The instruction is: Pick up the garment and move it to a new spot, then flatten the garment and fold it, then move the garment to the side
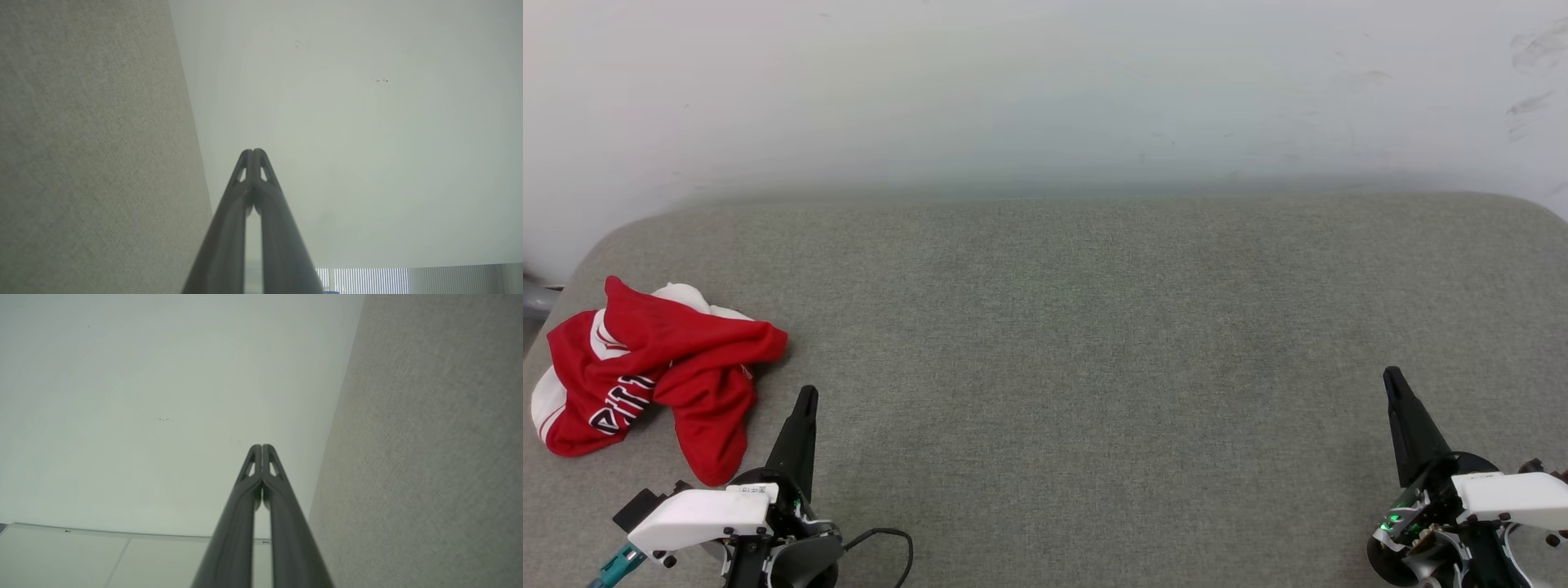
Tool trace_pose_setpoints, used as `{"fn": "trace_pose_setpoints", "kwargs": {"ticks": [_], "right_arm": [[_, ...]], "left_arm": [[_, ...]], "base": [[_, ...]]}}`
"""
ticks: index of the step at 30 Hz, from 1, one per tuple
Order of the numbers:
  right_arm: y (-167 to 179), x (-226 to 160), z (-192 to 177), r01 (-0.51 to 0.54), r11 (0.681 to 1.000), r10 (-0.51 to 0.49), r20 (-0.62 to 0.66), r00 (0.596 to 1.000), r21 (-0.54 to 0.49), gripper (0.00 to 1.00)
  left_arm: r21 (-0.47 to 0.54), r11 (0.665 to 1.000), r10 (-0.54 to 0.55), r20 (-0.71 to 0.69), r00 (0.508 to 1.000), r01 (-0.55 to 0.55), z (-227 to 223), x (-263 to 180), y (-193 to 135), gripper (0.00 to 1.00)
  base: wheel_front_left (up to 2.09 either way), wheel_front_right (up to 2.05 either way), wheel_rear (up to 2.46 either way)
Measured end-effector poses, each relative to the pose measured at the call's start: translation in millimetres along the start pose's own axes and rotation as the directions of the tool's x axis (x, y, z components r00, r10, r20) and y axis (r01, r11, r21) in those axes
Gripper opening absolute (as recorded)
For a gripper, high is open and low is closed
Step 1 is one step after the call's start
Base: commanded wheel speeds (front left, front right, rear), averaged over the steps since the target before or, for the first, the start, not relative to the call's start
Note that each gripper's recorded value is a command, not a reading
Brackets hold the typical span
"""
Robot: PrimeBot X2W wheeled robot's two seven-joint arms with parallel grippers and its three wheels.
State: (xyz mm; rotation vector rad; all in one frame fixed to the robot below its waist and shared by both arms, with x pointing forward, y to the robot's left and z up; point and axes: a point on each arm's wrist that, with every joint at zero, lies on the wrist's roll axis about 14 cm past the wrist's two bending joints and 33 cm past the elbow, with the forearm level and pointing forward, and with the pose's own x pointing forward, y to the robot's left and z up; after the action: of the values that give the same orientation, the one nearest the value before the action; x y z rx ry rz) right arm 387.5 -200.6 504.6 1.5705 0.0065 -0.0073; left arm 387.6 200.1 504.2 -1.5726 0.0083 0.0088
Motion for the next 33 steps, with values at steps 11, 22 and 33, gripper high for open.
{"fn": "trace_pose_setpoints", "kwargs": {"ticks": [11,22,33], "right_arm": [[0,0,0,0.0,1.0,0.0,0.0,1.0,0.001,0.0],[0,0,0,0.0,1.0,0.0,0.001,1.0,0.001,0.0],[-33,-16,2,0.097,0.995,-0.097,0.02,0.995,0.003,1.0]], "left_arm": [[-0.001,1.0,0.0,0.001,1.0,0.0,0,0,0,0.0],[-0.001,1.0,0.0,0.001,1.0,0.0,0,0,0,0.0],[-0.012,0.996,0.085,0.019,0.996,-0.084,-1,-14,29,1.0]], "base": [[0.0,0.0,0.0],[0.0,0.0,0.0],[0.0,0.0,0.0]]}}
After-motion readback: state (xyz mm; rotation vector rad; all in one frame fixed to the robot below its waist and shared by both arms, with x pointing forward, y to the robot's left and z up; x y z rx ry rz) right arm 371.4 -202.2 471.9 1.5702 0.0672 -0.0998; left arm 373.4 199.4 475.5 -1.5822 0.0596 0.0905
